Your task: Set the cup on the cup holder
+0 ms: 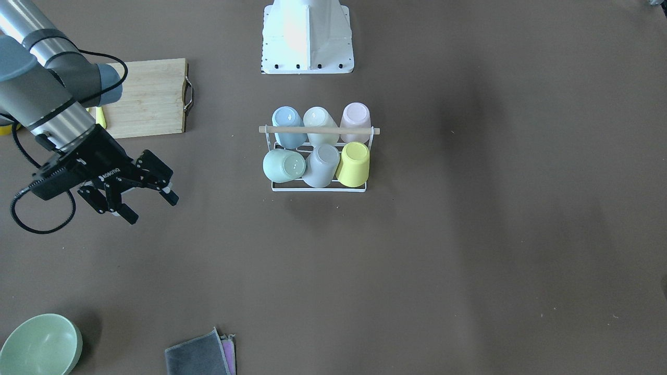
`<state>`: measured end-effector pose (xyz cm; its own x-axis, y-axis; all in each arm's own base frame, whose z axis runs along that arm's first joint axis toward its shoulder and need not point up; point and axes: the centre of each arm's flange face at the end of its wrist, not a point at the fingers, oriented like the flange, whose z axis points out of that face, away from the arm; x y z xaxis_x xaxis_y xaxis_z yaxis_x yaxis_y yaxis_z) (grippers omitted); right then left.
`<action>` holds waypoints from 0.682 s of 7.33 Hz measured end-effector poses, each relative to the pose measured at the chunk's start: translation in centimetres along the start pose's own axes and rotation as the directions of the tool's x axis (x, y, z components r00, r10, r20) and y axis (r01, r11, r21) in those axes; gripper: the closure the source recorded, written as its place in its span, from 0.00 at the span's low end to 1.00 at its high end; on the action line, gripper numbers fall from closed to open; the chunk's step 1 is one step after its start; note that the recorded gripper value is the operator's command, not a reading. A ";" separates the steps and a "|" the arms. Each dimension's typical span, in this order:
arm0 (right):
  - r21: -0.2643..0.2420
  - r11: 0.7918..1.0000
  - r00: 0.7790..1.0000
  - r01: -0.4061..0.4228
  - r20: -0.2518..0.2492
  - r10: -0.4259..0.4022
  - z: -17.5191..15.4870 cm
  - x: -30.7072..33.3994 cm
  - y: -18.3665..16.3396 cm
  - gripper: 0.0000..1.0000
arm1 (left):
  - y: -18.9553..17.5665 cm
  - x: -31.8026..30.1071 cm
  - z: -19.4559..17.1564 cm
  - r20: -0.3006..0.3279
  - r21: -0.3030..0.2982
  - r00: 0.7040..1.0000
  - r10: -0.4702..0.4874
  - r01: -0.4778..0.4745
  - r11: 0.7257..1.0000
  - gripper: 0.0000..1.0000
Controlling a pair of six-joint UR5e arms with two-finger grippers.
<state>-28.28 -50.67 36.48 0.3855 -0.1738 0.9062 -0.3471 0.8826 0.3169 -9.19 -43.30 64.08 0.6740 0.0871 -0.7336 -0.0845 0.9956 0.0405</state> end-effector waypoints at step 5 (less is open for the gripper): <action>-0.294 0.951 0.954 -0.098 -0.301 0.005 -13.8 9.0 7.2 0.00 | 1.7 -2.3 0.5 -0.016 -0.030 1.000 -0.017 0.017 0.999 0.02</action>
<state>-15.50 -39.79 43.04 0.6230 -0.0301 0.7816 -0.1164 0.9846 0.1307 -10.54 -41.77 66.22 0.6632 0.0691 -0.7453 -0.0948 0.9955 0.0080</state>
